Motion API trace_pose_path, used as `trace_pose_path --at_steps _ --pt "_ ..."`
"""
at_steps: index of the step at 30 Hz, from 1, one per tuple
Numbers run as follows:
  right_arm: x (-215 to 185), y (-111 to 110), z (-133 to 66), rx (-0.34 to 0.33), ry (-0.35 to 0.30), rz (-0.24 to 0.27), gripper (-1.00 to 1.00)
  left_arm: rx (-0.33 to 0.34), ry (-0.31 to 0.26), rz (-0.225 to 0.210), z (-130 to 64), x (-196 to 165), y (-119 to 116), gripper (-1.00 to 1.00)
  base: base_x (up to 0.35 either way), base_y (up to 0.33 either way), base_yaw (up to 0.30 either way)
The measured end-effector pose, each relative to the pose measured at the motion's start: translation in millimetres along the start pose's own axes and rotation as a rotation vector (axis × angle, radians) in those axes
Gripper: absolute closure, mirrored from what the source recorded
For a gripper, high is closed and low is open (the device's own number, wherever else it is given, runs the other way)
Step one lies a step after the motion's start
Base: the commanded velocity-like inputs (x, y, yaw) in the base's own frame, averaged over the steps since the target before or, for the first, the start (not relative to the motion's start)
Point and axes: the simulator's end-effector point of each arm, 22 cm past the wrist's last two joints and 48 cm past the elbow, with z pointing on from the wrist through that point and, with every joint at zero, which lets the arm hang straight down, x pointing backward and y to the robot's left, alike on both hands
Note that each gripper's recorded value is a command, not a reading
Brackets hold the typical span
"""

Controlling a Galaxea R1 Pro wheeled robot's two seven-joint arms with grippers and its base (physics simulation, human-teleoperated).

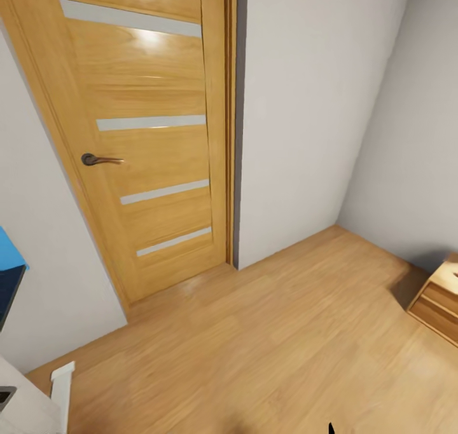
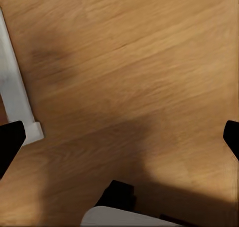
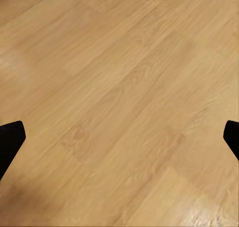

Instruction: In the bedroom, organize the workspace by keeping the computer under the desk, ensuring the monitor is on the desk, placing the keyboard on the desk next to the monitor, placing the mouse on the desk next to the keyboard, moving the folder from the swivel chair onto the desk next to the mouse, stacking the notebook on top of the folder with the pen on top of the notebook, and positioning the swivel chair next to the desk.

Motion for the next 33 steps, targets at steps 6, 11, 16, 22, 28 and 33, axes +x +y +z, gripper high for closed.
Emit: trace_pose_path --at_steps 6,11,16,22,28,33 --pt "1 5 -1.1 -0.007 -0.001 0.0 -1.0 0.01 0.003 0.002 0.4 2 -1 -1.0 0.166 -0.303 0.28" --pt "6 19 -3.1 -0.029 0.006 -0.001 -1.0 0.015 0.004 0.002 0.3 2 -3 -1.0 0.141 -0.315 0.283" --pt "8 29 -4.4 -0.052 0.01 -0.018 -1.0 0.013 0.004 -0.002 0.7 2 -2 -1.0 0.081 -0.326 0.285" --pt "8 30 -4.5 -0.055 0.011 -0.021 -1.0 0.011 0.005 -0.008 0.9 2 -1 -1.0 0.011 -0.293 0.286" --pt "8 30 -4.4 -0.056 0.009 -0.021 -1.0 0.009 0.004 -0.011 1.1 2 0 -1.0 0.001 -0.078 0.286" --pt "7 31 -4.4 -0.056 0.006 -0.021 -1.0 0.009 0.002 -0.012 1.1 1 0 -1.0 0.045 -0.006 0.286"
